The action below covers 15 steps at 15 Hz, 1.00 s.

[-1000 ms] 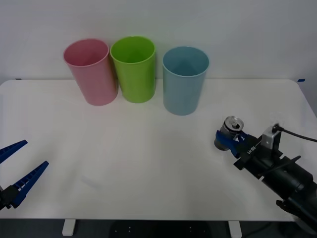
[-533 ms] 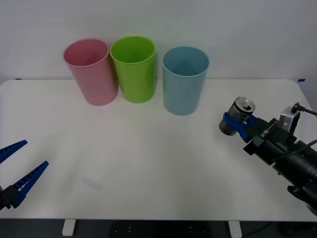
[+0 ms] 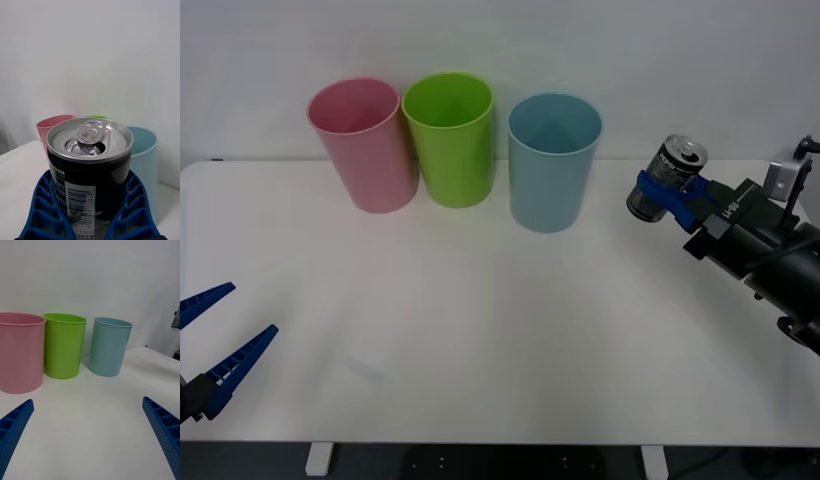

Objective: Grasp the object on the table and drop it into the matching bin: aluminum can to the light blue bin, PET bottle to the pink bin.

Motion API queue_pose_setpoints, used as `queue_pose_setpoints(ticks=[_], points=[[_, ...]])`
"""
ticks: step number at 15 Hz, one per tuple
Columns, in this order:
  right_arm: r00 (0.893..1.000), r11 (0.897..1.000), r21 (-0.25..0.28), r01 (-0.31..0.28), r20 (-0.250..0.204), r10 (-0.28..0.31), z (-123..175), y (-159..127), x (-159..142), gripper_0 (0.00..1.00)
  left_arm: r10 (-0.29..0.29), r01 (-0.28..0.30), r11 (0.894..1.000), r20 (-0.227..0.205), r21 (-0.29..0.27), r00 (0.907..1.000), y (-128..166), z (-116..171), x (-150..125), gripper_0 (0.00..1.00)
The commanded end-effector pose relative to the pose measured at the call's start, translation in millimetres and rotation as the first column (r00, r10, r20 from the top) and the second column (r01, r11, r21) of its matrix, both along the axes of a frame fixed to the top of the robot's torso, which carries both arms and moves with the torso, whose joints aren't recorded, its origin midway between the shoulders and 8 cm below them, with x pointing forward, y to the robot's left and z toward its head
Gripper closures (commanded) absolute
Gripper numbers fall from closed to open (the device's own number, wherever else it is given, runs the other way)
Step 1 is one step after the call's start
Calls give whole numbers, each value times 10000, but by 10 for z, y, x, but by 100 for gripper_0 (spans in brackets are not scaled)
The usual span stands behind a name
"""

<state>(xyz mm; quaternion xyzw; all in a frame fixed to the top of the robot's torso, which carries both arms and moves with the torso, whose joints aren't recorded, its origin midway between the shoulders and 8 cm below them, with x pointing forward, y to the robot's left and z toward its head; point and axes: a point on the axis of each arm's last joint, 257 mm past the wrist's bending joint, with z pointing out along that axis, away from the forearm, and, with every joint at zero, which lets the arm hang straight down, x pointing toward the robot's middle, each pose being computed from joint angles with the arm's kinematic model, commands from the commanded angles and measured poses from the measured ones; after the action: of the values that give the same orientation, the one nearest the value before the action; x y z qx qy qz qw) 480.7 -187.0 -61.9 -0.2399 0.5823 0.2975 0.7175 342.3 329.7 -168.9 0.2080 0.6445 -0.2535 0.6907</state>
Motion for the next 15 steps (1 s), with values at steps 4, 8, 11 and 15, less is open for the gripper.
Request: queue_pose_setpoints(ticks=[4, 8, 11, 15], points=[[9987, 9977, -507, -442, 215, 453, 210, 241, 383, 100, 0, 0, 10000, -1, 0, 10000, 0, 0, 0, 0], [9969, 9919, -1003, -777, 26, 783, 252, 379, 727, 100, 0, 0, 10000, -1, 0, 10000, 0, 0, 0, 0], [9954, 9906, -974, -955, -171, 943, 322, 521, 960, 100, 0, 0, 10000, -1, 0, 10000, 0, 0, 0, 0], [9956, 9910, -965, -929, -250, 909, 432, 690, 1250, 100, 0, 0, 10000, -1, 0, 10000, 0, 0, 0, 0]])
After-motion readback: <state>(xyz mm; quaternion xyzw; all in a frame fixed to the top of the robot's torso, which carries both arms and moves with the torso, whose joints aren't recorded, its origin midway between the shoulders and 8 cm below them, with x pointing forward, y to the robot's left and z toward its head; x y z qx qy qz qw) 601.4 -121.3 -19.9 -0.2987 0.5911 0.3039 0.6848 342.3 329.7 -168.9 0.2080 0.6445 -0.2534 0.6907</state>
